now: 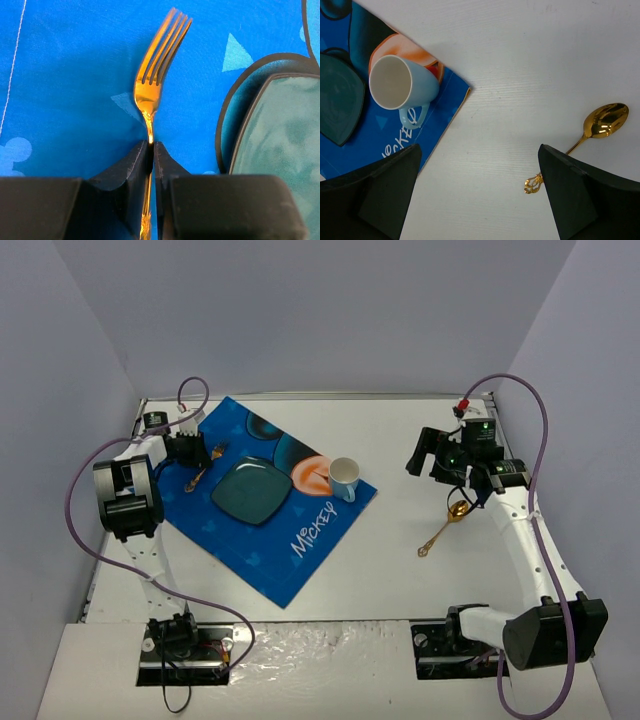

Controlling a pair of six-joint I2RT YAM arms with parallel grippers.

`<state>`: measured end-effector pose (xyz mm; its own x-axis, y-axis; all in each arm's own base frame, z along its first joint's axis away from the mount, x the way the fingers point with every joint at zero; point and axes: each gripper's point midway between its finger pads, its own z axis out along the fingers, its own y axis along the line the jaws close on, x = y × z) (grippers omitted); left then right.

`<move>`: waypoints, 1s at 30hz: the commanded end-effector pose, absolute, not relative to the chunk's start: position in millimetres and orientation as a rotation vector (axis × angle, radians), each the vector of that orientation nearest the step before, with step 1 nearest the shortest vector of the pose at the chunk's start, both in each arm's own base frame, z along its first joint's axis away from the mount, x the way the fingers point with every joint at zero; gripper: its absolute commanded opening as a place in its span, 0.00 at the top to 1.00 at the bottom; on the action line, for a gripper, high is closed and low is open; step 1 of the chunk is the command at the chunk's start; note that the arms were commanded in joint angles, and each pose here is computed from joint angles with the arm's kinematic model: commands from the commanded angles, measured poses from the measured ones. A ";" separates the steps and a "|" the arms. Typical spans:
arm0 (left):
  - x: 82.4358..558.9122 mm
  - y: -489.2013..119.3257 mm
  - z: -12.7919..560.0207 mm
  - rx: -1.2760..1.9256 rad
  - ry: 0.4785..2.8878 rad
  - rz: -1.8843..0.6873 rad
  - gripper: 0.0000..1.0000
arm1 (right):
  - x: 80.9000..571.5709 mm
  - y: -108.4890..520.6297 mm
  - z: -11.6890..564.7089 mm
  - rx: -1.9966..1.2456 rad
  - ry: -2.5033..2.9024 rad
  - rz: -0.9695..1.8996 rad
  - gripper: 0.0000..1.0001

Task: Set the dinner table for one person

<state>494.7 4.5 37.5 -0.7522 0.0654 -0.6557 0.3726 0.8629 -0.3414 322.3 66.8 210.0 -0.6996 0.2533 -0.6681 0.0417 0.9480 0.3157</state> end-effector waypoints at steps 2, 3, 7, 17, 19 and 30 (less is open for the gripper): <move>514.5 14.0 62.8 0.348 2.296 -0.556 0.87 | 324.9 62.3 225.4 0.183 2.259 0.339 0.01; 515.0 14.7 62.3 0.342 2.299 -0.552 0.86 | 324.8 62.2 225.6 0.184 2.258 0.339 0.01; 517.1 18.3 60.3 0.320 2.314 -0.532 0.83 | 324.3 63.3 225.7 0.183 2.259 0.346 0.00; 519.8 37.8 76.2 0.227 2.334 -0.364 0.65 | 323.1 66.0 224.0 0.172 2.265 0.362 0.00; 516.3 42.5 85.3 0.212 2.329 -0.302 0.56 | 323.6 66.9 223.8 0.171 2.266 0.368 0.00; 466.3 53.5 97.2 0.184 2.374 -0.033 0.31 | 319.7 66.9 224.1 0.158 2.261 0.370 0.00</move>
